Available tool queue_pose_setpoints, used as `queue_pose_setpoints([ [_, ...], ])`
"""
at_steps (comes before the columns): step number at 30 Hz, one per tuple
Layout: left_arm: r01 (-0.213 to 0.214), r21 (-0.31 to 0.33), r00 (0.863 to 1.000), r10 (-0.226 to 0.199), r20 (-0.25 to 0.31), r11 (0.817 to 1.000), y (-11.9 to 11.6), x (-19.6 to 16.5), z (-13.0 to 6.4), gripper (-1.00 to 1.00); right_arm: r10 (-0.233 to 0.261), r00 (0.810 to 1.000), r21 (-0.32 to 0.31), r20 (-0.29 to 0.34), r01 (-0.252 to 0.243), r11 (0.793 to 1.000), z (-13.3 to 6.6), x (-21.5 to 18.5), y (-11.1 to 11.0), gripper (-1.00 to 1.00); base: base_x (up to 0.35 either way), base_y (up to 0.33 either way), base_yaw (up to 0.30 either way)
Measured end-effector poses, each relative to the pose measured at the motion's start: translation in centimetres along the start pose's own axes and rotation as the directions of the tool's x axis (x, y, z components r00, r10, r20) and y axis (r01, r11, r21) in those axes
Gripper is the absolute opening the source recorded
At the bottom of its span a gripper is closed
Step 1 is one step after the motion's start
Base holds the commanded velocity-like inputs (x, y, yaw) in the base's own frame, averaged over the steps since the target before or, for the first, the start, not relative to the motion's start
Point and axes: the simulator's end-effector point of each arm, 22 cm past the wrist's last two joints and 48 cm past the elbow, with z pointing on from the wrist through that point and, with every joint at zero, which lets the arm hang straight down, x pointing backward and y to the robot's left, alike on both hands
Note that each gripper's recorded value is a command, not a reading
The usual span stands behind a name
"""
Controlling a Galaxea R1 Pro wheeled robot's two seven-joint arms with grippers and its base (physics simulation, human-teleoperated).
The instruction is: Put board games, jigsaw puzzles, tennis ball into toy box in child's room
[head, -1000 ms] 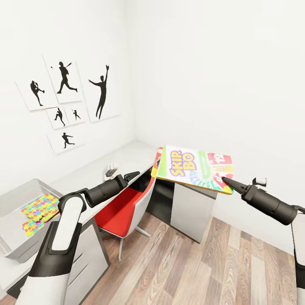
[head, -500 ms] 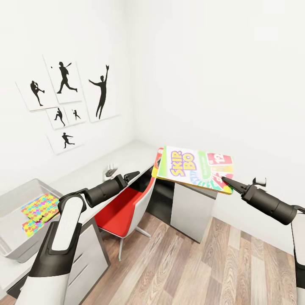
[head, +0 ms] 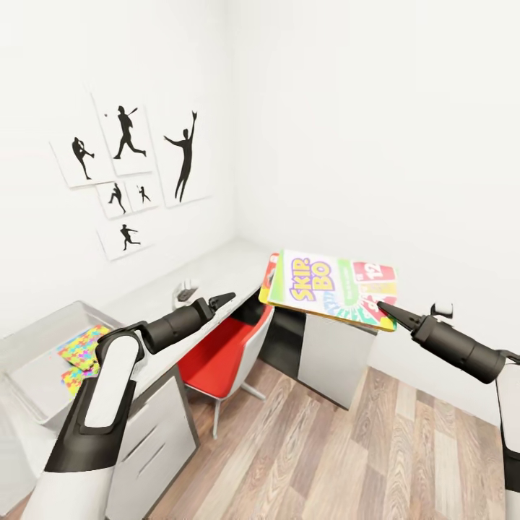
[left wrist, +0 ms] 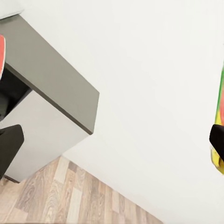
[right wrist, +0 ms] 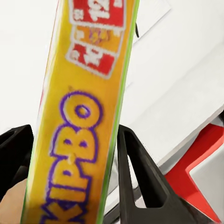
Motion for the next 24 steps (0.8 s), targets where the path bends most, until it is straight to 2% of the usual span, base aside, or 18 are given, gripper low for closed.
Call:
queue_pose_setpoints([
  [19, -0.007, 0.022, 1.0, 0.007, -0.007, 1.0, -0.9, 0.1, 0.1, 1.0, -0.006, 1.0, -0.003, -0.009, 0.006, 1.0, 0.2, 0.2, 0.3, -1.0, -0.026, 0.324, 0.0],
  [24, -0.009, 0.027, 1.0, 0.009, -0.007, 1.0, -1.1, 0.2, 0.1, 1.0, -0.007, 1.0, -0.004, -0.006, 0.007, 1.0, 0.1, 0.1, 0.4, -1.0, 0.0, 0.179, 0.0],
])
